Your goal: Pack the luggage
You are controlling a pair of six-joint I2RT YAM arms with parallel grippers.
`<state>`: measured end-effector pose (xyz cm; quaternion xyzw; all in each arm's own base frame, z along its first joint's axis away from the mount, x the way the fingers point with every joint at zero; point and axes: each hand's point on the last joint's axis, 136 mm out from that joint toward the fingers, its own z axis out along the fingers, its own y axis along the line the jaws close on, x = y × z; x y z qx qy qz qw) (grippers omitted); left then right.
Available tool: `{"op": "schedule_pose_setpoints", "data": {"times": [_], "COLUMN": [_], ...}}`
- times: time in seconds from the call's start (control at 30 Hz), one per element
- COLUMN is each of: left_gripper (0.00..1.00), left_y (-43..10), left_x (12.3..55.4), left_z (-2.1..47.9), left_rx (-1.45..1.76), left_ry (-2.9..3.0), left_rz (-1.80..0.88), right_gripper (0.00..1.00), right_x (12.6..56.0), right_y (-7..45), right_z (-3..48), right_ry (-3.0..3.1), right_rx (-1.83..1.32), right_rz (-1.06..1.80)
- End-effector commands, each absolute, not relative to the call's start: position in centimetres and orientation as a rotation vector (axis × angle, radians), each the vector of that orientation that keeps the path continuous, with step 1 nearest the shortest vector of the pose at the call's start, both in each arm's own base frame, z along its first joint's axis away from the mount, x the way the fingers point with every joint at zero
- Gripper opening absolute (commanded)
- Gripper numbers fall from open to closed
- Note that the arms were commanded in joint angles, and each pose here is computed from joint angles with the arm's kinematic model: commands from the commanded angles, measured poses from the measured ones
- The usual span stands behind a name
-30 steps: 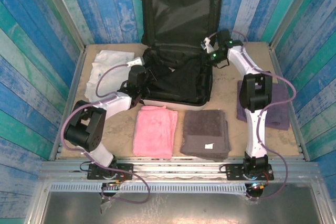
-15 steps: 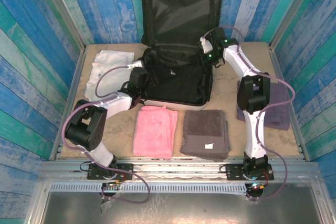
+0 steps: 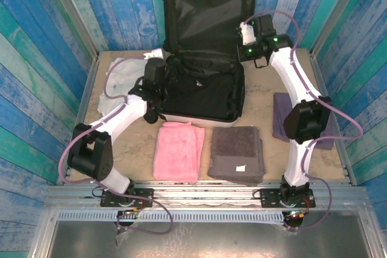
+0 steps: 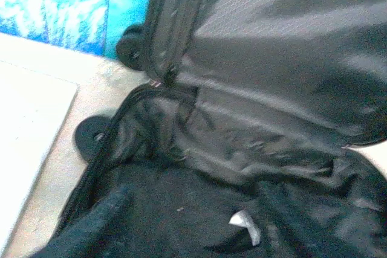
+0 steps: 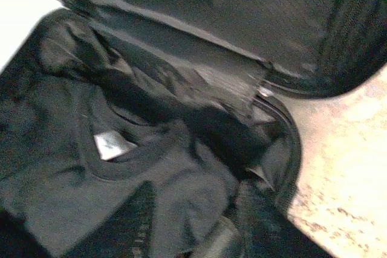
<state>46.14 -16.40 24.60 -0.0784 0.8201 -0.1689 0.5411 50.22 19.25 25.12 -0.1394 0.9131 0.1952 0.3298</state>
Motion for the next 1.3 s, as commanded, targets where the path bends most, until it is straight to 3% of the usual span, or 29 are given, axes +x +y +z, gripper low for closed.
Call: {"op": "schedule_pose_setpoints", "data": {"times": [0.0, 0.17, 0.53, 0.73, 1.07, 1.2, 1.27], "left_gripper": [0.40, 0.18, 0.00, 0.00, 0.00, 0.00, 0.10], "left_y": [-18.7, -21.2, -23.6, -22.3, -21.7, -22.0, -22.3], "left_x": [45.7, 47.2, 49.3, 51.4, 54.3, 55.0, 55.1], "left_z": [25.6, 20.5, 7.7, 3.7, 4.0, 5.6, 7.6], "left_rx": [-0.080, -0.035, -0.009, -0.045, -0.090, -0.093, -0.072], "left_ry": [2.004, 2.181, 2.463, 2.492, 2.350, 2.284, 2.231], "left_rz": [-0.506, -0.545, -0.505, -0.337, -0.296, -0.363, -0.398], "right_gripper": [0.25, 0.16, 0.07, 0.08, 0.13, 0.23, 0.30], "right_x": [48.4, 47.2, 44.4, 43.4, 44.3, 44.6, 44.6], "right_y": [23.5, 26.1, 22.0, 19.9, 18.6, 18.6, 18.8], "right_z": [21.9, 16.4, 7.3, 3.8, 3.9, 6.2, 7.5], "right_ry": [2.464, 2.611, 2.869, 2.919, 2.825, 2.750, 2.717], "right_rx": [-0.381, -0.363, -0.296, -0.293, -0.323, -0.382, -0.400], "right_rz": [0.652, 0.673, 0.217, 0.088, 0.012, 0.016, 0.041]}}
